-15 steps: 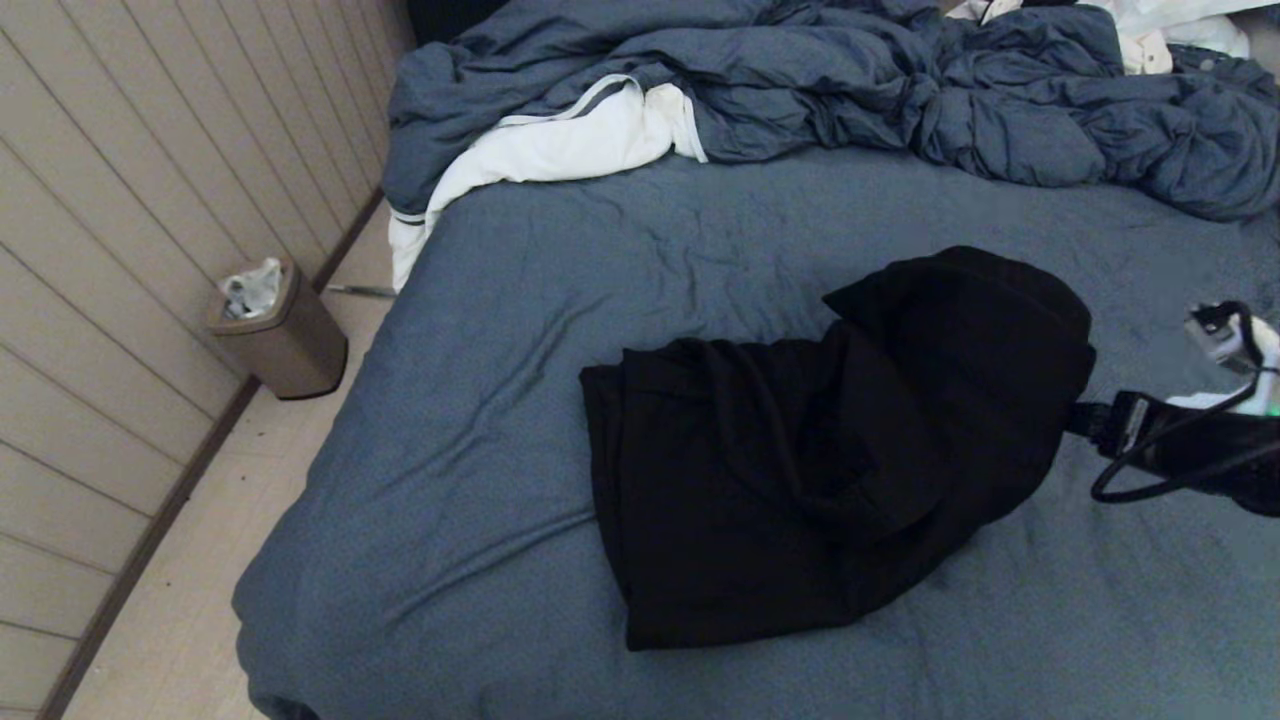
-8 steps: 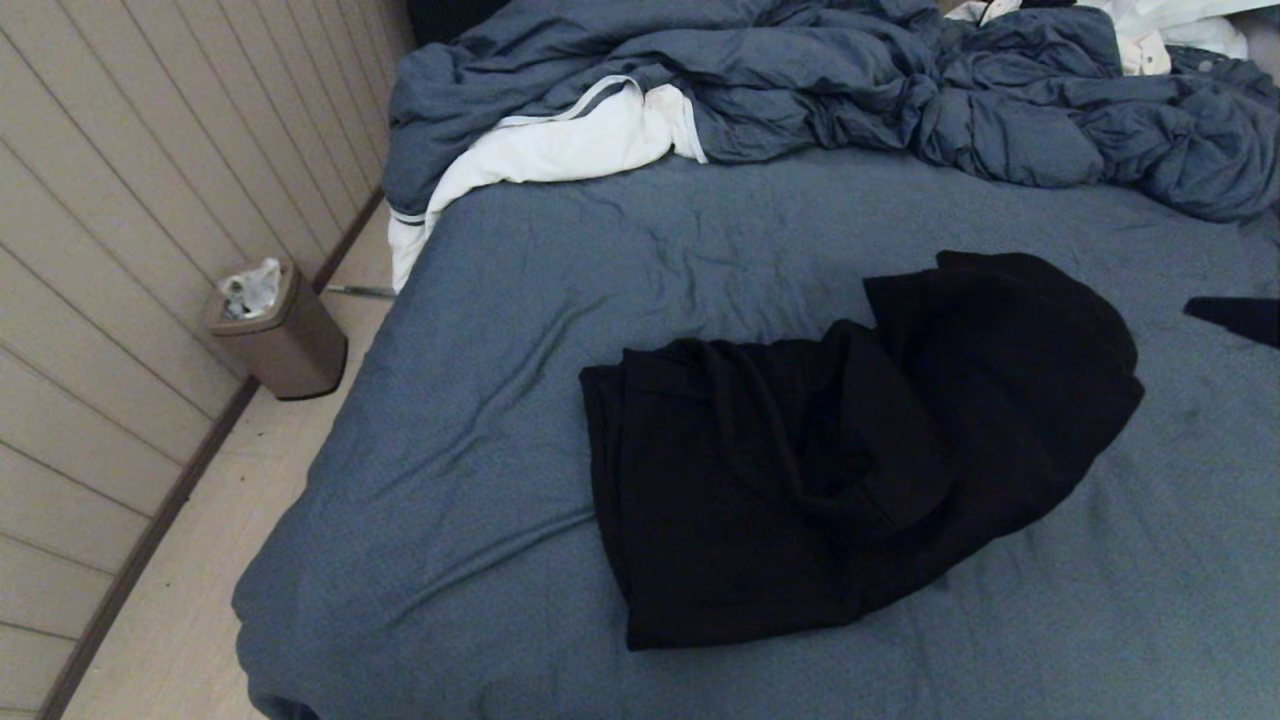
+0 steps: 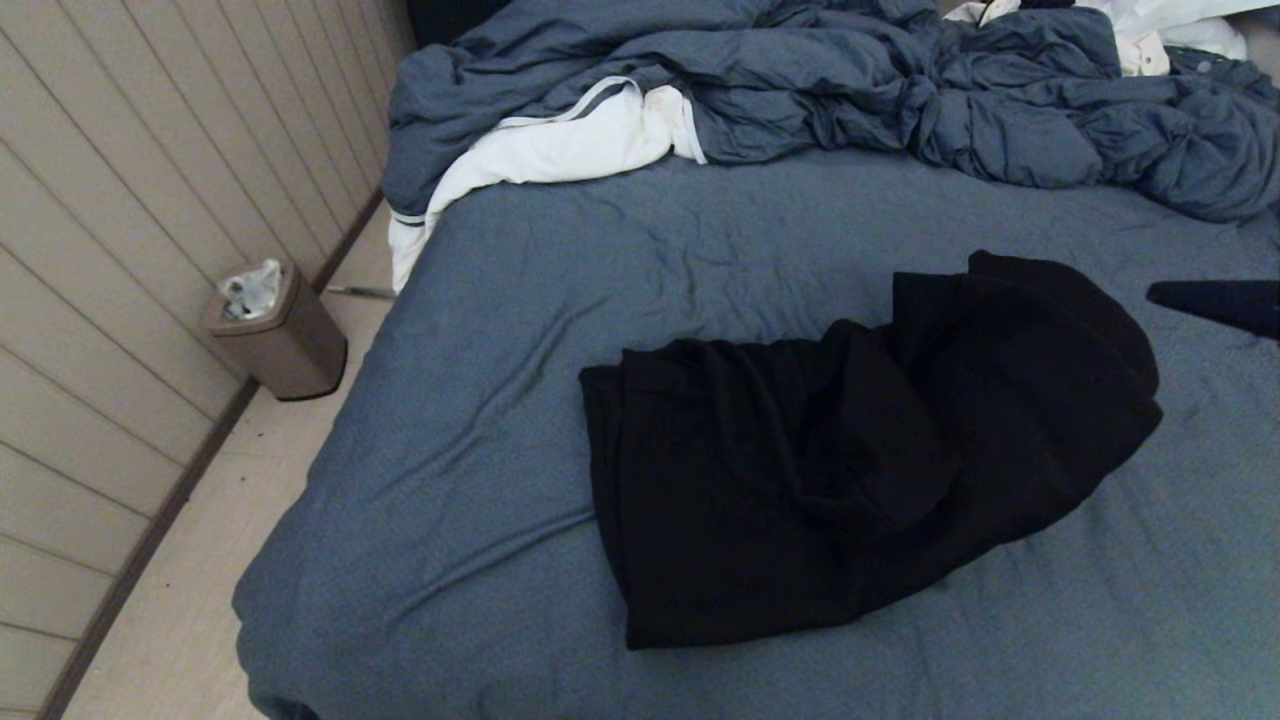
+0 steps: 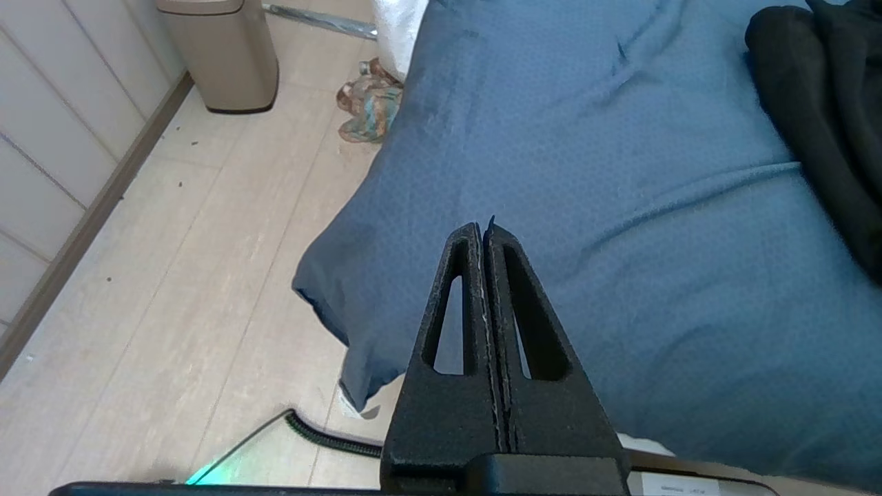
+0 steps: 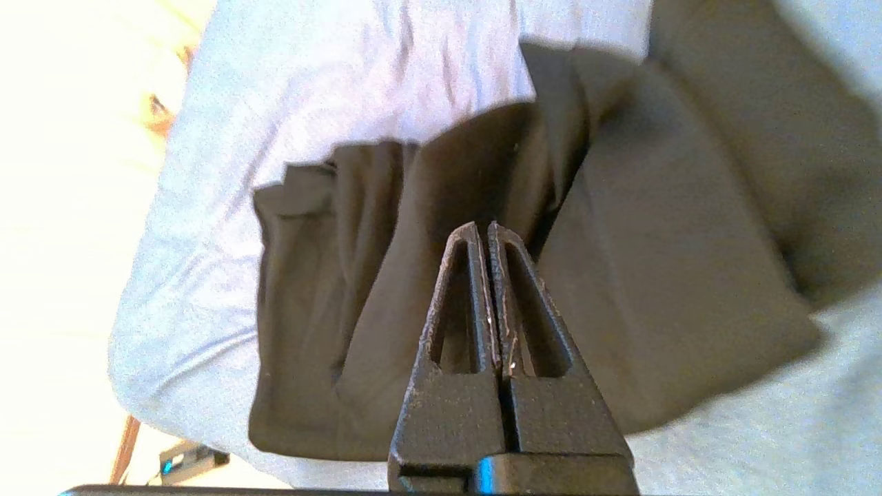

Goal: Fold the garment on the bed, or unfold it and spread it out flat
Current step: Unfold the black sweatshirt

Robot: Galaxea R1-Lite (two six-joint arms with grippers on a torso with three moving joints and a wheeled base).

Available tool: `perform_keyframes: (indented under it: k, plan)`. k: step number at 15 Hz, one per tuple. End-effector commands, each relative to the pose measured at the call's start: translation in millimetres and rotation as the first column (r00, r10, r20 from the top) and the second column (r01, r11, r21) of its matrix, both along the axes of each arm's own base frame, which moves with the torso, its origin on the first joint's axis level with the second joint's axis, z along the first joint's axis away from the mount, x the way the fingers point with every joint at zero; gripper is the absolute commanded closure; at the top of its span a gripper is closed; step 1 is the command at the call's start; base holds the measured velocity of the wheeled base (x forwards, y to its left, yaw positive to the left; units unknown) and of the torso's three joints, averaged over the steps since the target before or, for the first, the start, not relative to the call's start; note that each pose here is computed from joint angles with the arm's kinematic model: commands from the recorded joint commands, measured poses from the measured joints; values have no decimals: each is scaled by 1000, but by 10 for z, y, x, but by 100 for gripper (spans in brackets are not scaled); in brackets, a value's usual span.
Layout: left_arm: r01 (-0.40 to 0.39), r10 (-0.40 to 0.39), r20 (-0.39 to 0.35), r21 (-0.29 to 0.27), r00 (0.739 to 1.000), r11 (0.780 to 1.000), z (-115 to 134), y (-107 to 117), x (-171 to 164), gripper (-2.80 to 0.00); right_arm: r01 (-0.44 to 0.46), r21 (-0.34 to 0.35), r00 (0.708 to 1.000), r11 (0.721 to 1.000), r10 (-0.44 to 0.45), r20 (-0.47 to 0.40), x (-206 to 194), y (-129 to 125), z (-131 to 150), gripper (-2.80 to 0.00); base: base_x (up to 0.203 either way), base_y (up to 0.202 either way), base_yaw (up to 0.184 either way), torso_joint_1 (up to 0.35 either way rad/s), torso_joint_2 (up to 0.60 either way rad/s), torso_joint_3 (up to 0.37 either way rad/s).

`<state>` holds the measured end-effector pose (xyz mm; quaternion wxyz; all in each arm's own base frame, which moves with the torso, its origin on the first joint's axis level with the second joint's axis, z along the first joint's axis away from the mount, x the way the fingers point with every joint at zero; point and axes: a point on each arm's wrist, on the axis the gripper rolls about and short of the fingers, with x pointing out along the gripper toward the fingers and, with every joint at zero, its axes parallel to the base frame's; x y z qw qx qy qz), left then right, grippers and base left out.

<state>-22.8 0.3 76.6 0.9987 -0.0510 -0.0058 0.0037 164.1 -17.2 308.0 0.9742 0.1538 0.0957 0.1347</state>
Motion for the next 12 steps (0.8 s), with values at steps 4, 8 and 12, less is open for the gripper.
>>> perform_keyframes:
  k: [4, 8, 12]
  plan:
    - [-1, 1, 1, -1, 1000, 1000, 1, 0, 0, 0, 27, -18, 986, 999, -30, -167, 914, 111, -383, 0, 0, 0, 0, 0, 0, 0]
    - [-1, 1, -1, -1, 1000, 1000, -1, 0, 0, 0, 67, -47, 961, 997, -78, -264, 1539, 135, -715, 0, 0, 0, 0, 0, 0, 0]
    - [-1, 1, 1, -1, 1000, 1000, 1, 0, 0, 0, 152, -56, 924, 987, -162, -346, 1719, -137, -1003, 0, 0, 0, 0, 0, 0, 0]
